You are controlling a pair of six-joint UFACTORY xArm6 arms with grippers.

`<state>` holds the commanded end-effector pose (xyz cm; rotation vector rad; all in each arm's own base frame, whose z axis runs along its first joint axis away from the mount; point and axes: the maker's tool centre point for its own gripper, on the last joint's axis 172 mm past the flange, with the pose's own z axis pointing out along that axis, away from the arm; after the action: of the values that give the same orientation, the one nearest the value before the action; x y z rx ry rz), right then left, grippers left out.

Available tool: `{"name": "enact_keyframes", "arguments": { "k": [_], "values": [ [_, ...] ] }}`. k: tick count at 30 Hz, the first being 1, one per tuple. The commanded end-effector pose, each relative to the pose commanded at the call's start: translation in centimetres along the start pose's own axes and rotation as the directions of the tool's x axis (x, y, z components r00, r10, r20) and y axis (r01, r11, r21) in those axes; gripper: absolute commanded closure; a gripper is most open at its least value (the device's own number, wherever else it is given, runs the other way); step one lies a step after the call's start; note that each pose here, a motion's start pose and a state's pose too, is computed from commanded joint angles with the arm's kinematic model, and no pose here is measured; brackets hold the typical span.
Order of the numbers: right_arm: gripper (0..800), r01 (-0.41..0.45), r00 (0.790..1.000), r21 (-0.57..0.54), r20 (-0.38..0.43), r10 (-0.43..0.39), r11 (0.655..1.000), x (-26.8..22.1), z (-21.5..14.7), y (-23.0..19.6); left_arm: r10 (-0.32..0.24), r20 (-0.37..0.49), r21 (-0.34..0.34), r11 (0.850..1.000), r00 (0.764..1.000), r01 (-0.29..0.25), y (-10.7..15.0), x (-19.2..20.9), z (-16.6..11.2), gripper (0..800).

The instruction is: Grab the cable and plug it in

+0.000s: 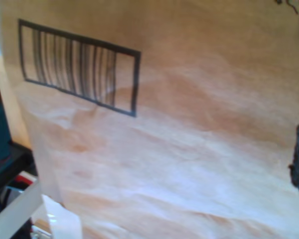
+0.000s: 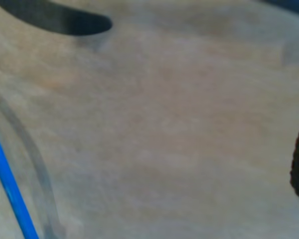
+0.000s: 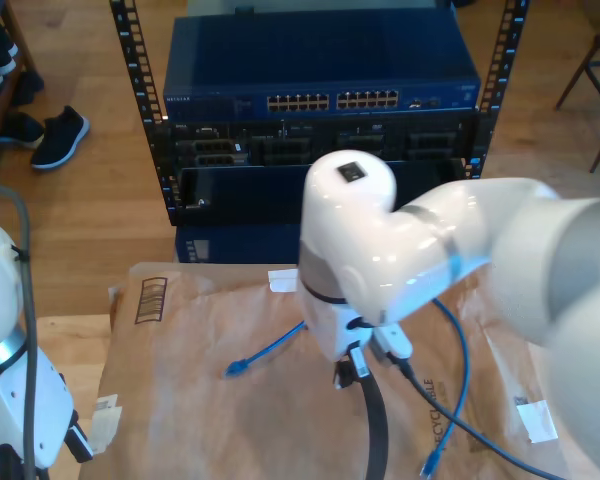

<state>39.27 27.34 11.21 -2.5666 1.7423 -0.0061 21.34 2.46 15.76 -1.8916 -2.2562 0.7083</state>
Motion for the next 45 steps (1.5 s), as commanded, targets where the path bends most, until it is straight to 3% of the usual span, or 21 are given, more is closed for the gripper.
{"name": "enact_keyframes", "arguments": {
  "k": [9, 15, 18, 27, 30, 35, 40, 43, 45],
  "values": [
    [30, -0.002, 1.000, -0.022, 0.009, 0.002, 1.000, -1.4, 2.7, -3.8, 0.025, -0.033, 0.010, 1.000, 0.999, -0.024, 1.6, -2.6, -0.2, 0],
    [47, 0.069, 0.998, -0.036, 0.009, -0.069, 0.997, -1.4, 3.5, -3.7, 0.044, -0.041, 0.006, 0.999, 0.998, -0.044, 2.5, -3.1, -0.1, 0],
    [110, 0.070, 0.998, -0.037, 0.009, -0.070, 0.997, -1.4, 3.6, -3.7, 0.071, -0.054, 0.004, 0.997, 0.996, -0.071, 2.6, -3.9, -0.3, 0],
    [237, 0.070, 0.998, -0.048, 0.007, -0.070, 0.996, -1.5, 4.6, -4.1, 0.071, -0.060, 0.015, 0.997, 0.996, -0.071, 3.2, -4.4, -0.3, 0],
    [357, 0.069, 0.998, -0.048, 0.007, -0.068, 0.997, -1.5, 4.6, -4.0, 0.073, -0.061, 0.015, 0.997, 0.995, -0.072, 3.2, -4.4, -0.4, 0],
    [764, 0.044, 0.999, -0.037, 0.033, -0.043, 0.998, -2.2, 4.0, -4.2, 0.070, -0.021, -0.006, 0.998, 0.997, -0.070, 3.7, -5.6, -1.0, 0],
    [798, -0.035, 0.994, -0.045, 0.103, 0.039, 0.998, -2.9, 2.8, -3.8, 0.080, 0.036, -0.055, 0.995, 0.996, -0.078, 4.6, -7.7, -3.4, 0],
    [798, -0.077, 0.986, -0.061, 0.144, 0.085, 0.995, -3.0, 1.3, -1.6, 0.092, 0.134, -0.101, 0.992, 0.987, -0.079, 5.2, -10.9, -6.0, 0],
    [798, -0.146, 0.970, -0.068, 0.186, 0.156, 0.987, -1.9, -0.5, -0.3, 0.103, 0.215, -0.118, 0.990, 0.971, -0.078, 5.6, -13.3, -7.5, 0]
  ]
}}
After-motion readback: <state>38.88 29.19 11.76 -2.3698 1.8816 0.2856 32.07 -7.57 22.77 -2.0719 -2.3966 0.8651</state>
